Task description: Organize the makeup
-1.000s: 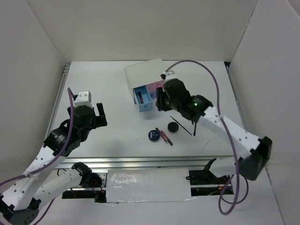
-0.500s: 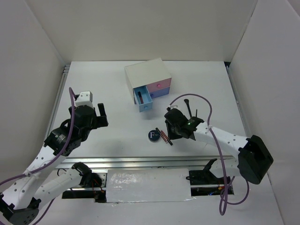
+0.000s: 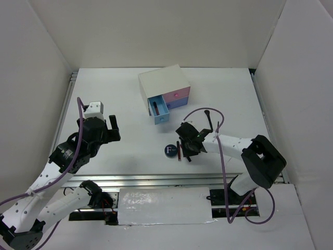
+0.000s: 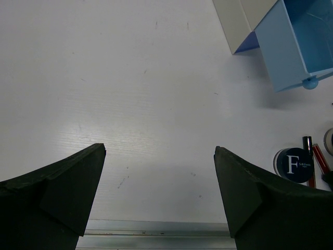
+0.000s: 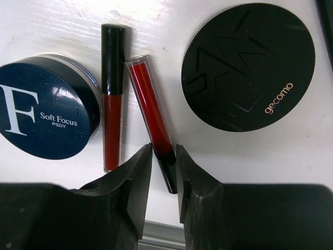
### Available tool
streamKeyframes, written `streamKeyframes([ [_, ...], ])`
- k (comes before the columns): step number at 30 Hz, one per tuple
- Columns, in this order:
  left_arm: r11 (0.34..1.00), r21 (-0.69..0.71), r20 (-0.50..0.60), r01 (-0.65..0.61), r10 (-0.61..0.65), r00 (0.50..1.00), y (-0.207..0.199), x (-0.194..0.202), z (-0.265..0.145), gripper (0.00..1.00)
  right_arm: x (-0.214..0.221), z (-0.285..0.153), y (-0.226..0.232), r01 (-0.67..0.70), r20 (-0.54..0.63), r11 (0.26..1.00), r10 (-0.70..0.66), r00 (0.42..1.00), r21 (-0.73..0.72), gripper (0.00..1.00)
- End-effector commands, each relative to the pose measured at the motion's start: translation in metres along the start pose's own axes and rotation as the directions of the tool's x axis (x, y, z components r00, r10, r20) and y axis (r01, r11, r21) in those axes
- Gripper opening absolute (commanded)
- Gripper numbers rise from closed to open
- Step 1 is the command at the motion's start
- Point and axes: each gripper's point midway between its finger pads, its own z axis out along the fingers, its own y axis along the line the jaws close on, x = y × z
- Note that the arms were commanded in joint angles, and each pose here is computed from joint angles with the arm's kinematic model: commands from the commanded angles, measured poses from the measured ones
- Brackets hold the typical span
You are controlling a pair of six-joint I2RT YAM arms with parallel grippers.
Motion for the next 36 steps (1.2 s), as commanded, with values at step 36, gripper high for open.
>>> streamKeyframes([
  [36,1.000,0.010,0.026,-0.002,0.002,1.000,-0.004,-0.007,0.000,0.99,-0.179,-0.130,0.100,0.068,0.397,0.976,0.021,0.918,-0.209,0.09],
])
